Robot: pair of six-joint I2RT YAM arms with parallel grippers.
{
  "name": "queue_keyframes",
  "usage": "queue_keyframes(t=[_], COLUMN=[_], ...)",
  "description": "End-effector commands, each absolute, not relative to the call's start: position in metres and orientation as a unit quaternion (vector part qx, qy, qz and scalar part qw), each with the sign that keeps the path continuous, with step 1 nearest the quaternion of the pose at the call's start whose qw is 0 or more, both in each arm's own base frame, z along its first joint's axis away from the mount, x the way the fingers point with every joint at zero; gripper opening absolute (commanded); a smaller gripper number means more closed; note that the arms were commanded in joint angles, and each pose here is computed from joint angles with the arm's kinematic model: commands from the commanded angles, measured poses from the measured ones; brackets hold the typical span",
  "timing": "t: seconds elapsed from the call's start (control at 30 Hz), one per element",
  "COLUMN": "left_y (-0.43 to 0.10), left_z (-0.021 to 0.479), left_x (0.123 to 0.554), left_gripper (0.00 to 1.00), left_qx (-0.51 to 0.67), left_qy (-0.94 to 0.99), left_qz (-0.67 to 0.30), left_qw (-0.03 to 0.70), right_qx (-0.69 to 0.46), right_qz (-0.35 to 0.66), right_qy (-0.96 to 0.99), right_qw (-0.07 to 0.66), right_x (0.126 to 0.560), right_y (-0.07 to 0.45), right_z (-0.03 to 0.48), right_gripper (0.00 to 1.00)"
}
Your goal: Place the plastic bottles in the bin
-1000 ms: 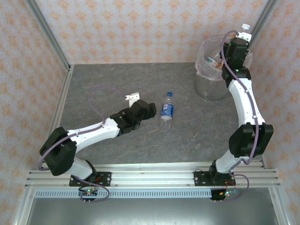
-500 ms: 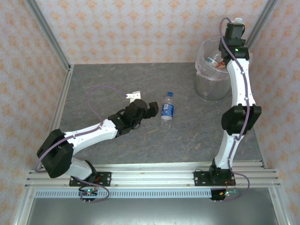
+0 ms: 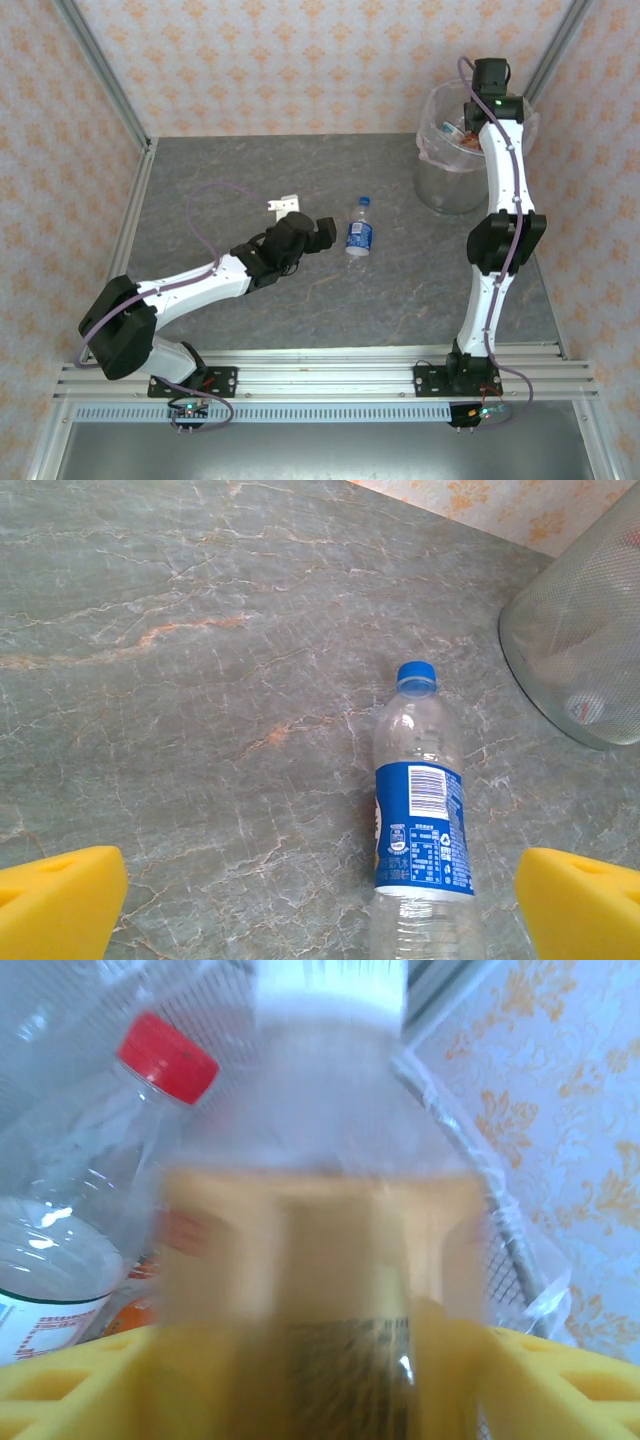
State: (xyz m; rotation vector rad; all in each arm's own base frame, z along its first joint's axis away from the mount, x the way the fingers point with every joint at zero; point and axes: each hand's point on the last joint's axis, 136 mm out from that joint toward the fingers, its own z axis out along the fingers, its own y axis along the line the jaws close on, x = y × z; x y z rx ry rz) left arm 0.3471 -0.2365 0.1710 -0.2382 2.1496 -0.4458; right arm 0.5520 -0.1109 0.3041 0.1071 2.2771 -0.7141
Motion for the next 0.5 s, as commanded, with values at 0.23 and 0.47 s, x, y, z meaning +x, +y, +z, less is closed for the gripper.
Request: queue_keyframes(t=[0.23,0.47], left_y=[-0.219,-0.218], left_z=[0.177,0.173], left_x=[0.345,0.344], left_gripper=[1.0,1.0], left_qx=[-0.118,-0.119], left_qy=[0.864,0.866], left_qz=[-0.162,-0.161], left_qw=[0.461,0.458], right_qx=[0.098,0.103], right_qz=[-0.223,-0.144], right_qy=[0.863,0.87], right_qw=[0.443,0.461], right_x=[0.538,0.523], right_y=[-0.104,-0.081], right_z=[0.365,0.38], right_gripper=[0.99,0.99])
